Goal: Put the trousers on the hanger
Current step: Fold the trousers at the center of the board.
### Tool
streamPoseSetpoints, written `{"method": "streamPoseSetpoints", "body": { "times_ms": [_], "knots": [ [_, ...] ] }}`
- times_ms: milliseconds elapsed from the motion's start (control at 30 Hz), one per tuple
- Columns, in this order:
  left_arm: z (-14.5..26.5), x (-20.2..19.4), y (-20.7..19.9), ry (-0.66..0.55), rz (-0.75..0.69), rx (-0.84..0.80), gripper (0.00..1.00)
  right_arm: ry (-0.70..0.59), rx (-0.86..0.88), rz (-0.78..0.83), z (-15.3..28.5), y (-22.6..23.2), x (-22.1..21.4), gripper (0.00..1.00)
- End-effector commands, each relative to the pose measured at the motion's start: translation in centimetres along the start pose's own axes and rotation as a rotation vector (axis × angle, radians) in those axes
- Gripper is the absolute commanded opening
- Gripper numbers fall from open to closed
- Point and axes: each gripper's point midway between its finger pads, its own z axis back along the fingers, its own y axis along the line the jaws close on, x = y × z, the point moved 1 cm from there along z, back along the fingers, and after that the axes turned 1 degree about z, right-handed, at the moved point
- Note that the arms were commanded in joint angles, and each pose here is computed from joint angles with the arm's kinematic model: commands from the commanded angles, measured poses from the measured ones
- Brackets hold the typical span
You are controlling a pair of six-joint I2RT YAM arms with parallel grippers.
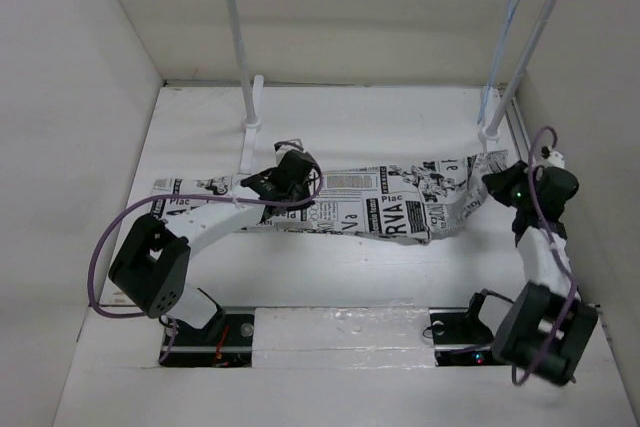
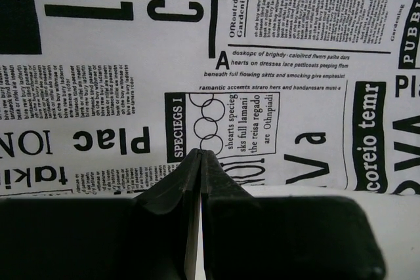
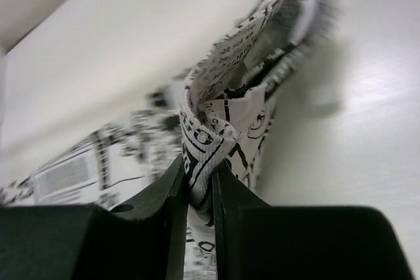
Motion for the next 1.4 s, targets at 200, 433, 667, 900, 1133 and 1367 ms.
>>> {"method": "streamPoseSetpoints", "body": {
  "times_ms": [200,433,667,900,1133,1367],
  "knots": [
    [-0.9,-1.9,0.5,0.022,-0.042,-0.043,0.0,-0.052,0.255,0.302,9.8,16.9,0.7,0.0],
    [-0.3,-6.1,-2.8,0.083,-0.096,-0.158,0.0,-0.119,0.406,0.393,14.8,24.3,4.5,0.0],
    [-0.9,-8.8,-4.6,0.117,-0.119,-0.175,0.0,-0.233,0.495,0.449,17.4,30.0,10.3,0.0],
    [-2.7,-10.2,-6.8,0.136,-0.14,-0.197,0.0,-0.302,0.578,0.486,18.8,33.2,13.8,0.0],
    [-2.1,-12.4,-15.4,0.2,-0.222,-0.369,0.0,-0.26,0.63,0.577,18.5,35.3,14.7,0.0],
    [2.8,-5.0,-10.3,0.0,-0.125,-0.316,0.0,-0.185,0.744,0.617,16.6,39.3,11.5,0.0]
  ]
}}
